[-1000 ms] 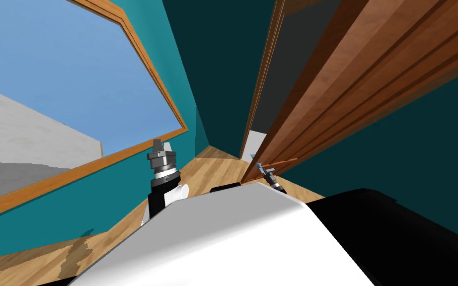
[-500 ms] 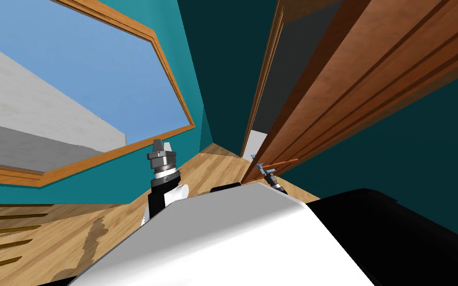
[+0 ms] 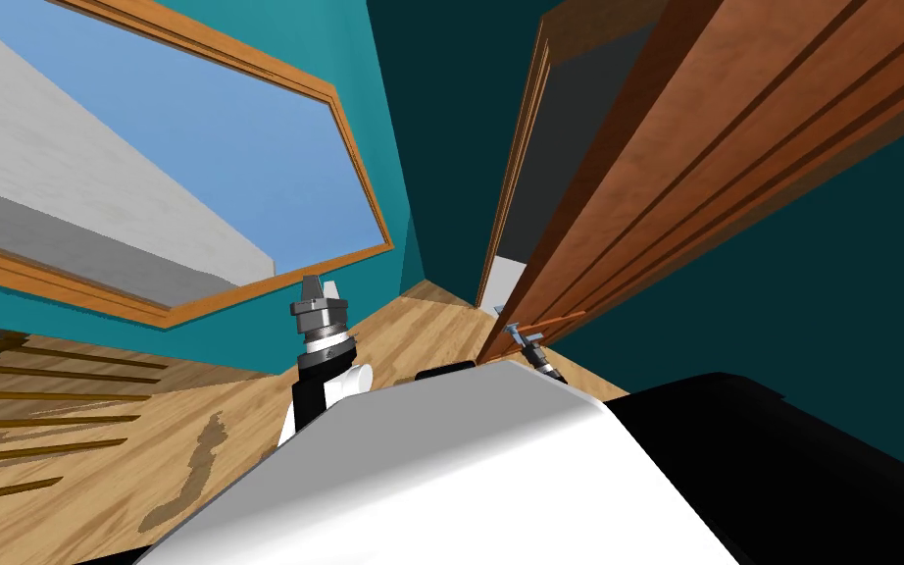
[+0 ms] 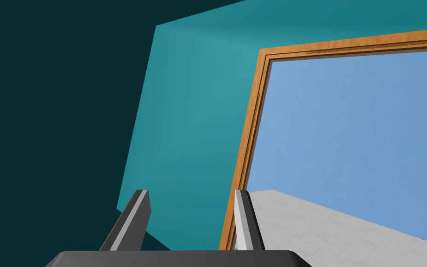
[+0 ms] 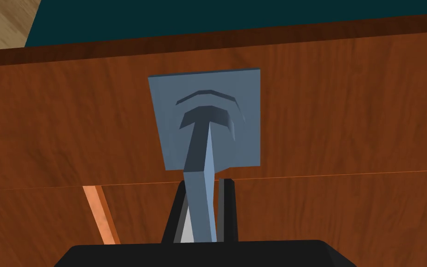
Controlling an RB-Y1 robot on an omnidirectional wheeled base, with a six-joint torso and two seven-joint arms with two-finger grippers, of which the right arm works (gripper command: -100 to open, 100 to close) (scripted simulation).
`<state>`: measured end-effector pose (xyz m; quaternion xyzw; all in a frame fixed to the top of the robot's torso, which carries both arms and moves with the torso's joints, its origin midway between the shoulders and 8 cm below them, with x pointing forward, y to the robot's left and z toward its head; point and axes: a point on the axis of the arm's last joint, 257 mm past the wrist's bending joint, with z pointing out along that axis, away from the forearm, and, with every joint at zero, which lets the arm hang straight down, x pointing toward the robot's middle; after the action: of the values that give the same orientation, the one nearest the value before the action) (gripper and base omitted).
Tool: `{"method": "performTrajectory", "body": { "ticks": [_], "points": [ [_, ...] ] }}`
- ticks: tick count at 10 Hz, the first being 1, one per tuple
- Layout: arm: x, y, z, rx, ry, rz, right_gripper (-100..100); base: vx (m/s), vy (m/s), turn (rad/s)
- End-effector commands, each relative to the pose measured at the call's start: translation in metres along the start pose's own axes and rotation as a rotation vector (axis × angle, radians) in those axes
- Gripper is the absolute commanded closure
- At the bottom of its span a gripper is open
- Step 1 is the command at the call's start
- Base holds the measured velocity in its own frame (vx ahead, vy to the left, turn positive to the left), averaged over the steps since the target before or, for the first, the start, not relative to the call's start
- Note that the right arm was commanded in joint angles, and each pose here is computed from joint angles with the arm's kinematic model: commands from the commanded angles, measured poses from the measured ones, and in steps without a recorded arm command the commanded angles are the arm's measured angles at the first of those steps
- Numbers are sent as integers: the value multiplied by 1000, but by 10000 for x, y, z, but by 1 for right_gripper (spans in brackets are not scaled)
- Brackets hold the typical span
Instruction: Pull the door open
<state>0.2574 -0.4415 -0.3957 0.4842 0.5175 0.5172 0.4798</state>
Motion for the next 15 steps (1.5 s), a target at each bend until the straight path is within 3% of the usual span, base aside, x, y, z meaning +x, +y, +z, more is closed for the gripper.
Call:
{"method": "performTrajectory", "body": {
  "ticks": [1,5,6,7,8,9,11,14,15],
  "points": [
    [16,-14,106,-1,-1,-1,100,-176,-42,103],
    [42,-30,293,-2,-4,-2,100,-150,-44,69],
    [60,-37,405,-3,-6,-3,100,-184,-39,109],
    [67,-39,445,-3,-7,-3,100,-190,-56,108],
    [90,-43,569,-4,-9,-3,100,-180,-79,116],
    [90,-43,569,-4,-9,-3,100,-139,-51,74],
    [124,-45,743,-4,-11,-4,100,-150,-24,83],
    [124,-45,743,-4,-11,-4,100,-65,-32,11],
    [153,-43,876,-5,-12,-4,100,-107,-41,92]
  ]
}}
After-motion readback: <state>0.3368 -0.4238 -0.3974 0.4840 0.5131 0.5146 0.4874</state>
